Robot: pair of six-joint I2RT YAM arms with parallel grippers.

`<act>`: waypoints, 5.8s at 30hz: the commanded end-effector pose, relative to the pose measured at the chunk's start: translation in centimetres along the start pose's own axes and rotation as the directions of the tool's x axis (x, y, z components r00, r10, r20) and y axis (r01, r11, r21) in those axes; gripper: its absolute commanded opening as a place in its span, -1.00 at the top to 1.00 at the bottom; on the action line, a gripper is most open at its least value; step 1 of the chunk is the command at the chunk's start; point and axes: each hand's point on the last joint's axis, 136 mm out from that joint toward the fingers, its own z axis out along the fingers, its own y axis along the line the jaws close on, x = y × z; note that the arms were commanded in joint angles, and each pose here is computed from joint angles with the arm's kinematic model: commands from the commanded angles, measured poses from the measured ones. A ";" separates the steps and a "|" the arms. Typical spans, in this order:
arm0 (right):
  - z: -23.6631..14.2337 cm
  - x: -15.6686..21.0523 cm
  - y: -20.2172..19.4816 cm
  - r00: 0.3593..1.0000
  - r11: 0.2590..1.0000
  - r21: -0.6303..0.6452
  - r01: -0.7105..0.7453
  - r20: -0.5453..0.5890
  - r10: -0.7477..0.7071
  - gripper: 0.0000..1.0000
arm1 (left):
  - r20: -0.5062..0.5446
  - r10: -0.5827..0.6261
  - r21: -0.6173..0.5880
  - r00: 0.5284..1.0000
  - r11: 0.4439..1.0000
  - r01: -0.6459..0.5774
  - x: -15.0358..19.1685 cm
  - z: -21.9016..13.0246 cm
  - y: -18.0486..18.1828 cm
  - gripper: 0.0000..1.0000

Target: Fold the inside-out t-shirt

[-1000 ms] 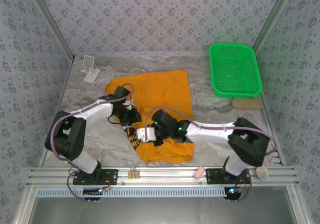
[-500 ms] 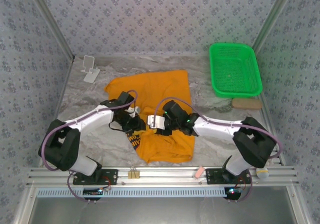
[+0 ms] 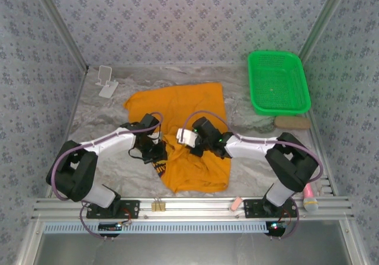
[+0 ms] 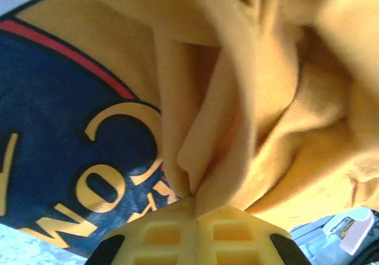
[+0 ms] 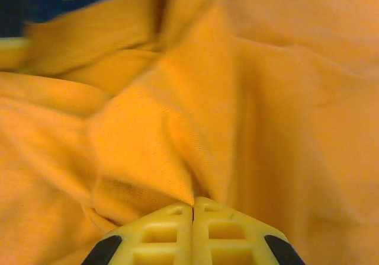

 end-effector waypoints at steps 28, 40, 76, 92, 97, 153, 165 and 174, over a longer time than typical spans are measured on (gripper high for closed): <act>2.1 -8.1 2.2 0.985 0.994 0.038 0.105 0.132 -0.109 0.29 | 0.273 -0.200 0.096 0.941 0.979 0.180 -6.8 -6.9 4.6 0.18; 6.3 -6.8 0.0 0.986 0.974 0.167 -0.154 0.088 0.141 0.28 | 0.242 -0.090 0.200 0.966 0.979 0.042 -9.2 -5.6 0.6 0.07; 0.1 -7.9 -1.2 0.956 0.978 0.043 -0.204 0.225 0.189 0.34 | 0.287 0.071 0.258 0.955 0.954 -0.149 -10.3 -6.0 -3.0 1.00; 2.1 -4.2 -2.3 0.693 0.614 0.343 -0.711 0.194 0.694 -0.07 | 0.302 0.084 0.341 0.949 0.921 -0.190 -8.1 -9.0 -5.8 1.00; 2.1 -3.3 -2.7 0.692 0.541 0.481 -0.689 0.216 0.689 -0.02 | 0.297 0.091 0.366 0.951 0.909 -0.201 -7.5 -9.7 -6.4 1.00; -0.1 -2.1 5.4 0.901 0.912 -0.057 -0.405 -0.194 0.388 0.21 | 0.170 0.045 0.228 0.984 0.970 -0.084 -7.2 -1.6 -1.1 0.61; 0.8 -2.5 5.4 0.788 0.774 -0.152 -0.615 -0.162 0.595 1.00 | 0.131 0.057 0.221 0.990 0.971 -0.085 -4.7 -4.0 -2.0 0.32; -1.8 -3.0 6.2 0.834 0.757 -0.456 -0.468 0.056 0.550 1.00 | -0.048 0.101 0.165 0.994 0.982 -0.092 1.9 -3.5 -3.6 0.24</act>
